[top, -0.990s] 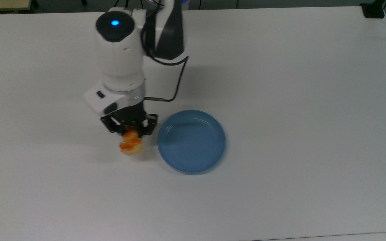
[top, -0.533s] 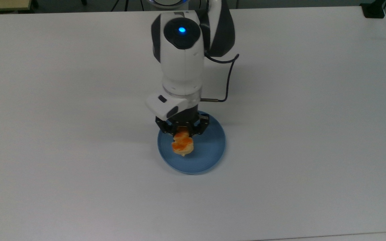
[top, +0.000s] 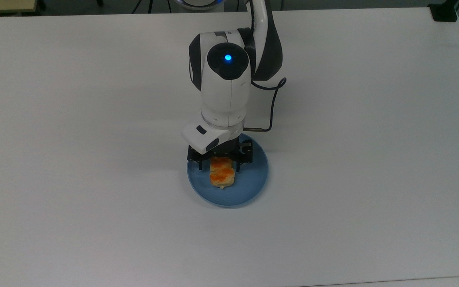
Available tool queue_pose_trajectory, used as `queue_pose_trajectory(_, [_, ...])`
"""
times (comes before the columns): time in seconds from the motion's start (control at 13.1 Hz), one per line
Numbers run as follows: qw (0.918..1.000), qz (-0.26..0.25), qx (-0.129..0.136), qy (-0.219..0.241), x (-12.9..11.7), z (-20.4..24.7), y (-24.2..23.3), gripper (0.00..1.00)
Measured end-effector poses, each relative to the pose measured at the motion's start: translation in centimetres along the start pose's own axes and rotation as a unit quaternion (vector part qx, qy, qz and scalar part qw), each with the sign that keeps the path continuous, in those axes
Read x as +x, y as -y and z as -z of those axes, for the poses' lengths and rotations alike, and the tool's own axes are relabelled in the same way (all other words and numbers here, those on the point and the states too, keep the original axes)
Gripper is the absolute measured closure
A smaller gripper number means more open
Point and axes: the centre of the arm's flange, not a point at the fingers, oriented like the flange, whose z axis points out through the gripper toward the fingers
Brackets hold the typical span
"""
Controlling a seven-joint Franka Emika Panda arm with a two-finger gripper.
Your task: Put the bread onto the plate
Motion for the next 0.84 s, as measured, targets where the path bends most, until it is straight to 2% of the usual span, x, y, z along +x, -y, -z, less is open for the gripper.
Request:
queue_pose_trajectory(0.08, [1.0, 0.0, 0.0, -0.003, 0.2, 0.3, 0.0, 0.0])
queue_pose_trajectory(0.23, [0.9998, -0.002, 0.002, -0.018, 0.8, 2.0, -0.1, 0.0])
queue_pose_trajectory(0.3, [0.9995, -0.004, 0.004, -0.031, 1.3, 4.2, -0.4, 0.0])
queue_pose_trajectory(0.46, [0.9996, -0.008, 0.001, -0.027, 1.4, 7.9, -1.0, 0.0])
queue_pose_trajectory(0.61, [0.9999, -0.014, -0.005, -0.008, 0.7, 12.5, -1.9, 0.0])
queue_pose_trajectory(0.84, [0.999, -0.029, -0.015, 0.03, -2.1, 22.1, -4.3, 0.0])
